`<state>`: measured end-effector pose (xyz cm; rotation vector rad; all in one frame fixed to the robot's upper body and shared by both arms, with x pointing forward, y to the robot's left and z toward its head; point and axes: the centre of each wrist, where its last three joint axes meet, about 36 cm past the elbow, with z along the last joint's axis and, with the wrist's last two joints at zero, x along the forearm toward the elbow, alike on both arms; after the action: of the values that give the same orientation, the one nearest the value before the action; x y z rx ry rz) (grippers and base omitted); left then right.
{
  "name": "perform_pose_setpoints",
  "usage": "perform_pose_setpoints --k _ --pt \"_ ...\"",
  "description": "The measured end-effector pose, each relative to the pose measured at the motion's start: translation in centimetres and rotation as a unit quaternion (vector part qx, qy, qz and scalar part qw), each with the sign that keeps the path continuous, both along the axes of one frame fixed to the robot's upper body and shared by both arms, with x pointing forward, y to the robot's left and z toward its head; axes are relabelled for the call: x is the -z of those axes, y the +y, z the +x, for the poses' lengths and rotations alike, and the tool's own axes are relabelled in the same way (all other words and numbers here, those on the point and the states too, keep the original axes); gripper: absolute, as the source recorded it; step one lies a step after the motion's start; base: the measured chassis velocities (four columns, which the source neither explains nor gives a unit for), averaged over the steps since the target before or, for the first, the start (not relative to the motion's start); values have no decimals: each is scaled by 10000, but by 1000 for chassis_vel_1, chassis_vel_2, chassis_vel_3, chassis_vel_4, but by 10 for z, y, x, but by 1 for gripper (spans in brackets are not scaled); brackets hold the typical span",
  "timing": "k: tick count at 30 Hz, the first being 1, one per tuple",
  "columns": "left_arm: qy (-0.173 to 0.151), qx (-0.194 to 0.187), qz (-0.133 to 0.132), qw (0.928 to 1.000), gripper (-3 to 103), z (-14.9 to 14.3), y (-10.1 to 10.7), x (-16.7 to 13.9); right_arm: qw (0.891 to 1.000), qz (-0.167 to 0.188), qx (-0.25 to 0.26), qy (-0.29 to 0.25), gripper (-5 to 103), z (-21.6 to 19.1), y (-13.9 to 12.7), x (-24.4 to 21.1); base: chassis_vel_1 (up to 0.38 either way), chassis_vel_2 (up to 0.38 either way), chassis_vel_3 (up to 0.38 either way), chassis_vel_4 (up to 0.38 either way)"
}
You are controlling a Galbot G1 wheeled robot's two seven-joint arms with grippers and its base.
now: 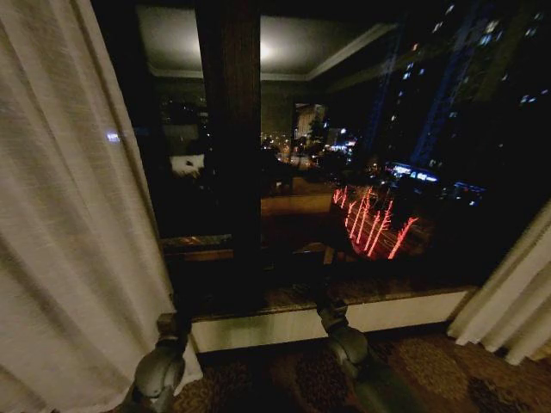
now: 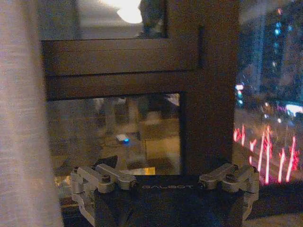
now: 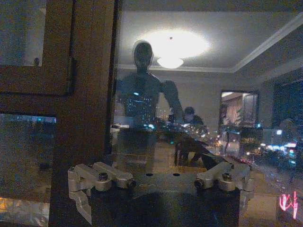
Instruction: Open the curtains by pulling them apart, changing their state from closed to fully open.
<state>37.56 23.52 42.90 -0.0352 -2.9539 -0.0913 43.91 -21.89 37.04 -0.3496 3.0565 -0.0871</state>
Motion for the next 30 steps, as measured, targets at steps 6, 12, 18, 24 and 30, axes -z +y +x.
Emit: perform_pose_setpoints --k 6,12,18,24,30 --pt "21 12 48 10000 100 0 -1 -1 10000 0 0 0 100 0 0 0 0 0 0 0" --pt "-403 -18 564 9976 100 13 63 1 10000 -1 0 0 100 0 0 0 0 0 0 0" --pt "-815 -6 984 9918 100 22 118 -8 10000 0 -1 0 100 0 0 0 0 0 0 0" --pt "-948 -39 938 9911 100 16 124 1 10000 0 -1 0 100 0 0 0 0 0 0 0" --pt "-1127 -180 788 9903 100 0 129 24 10000 0 -1 0 100 0 0 0 0 0 0 0"
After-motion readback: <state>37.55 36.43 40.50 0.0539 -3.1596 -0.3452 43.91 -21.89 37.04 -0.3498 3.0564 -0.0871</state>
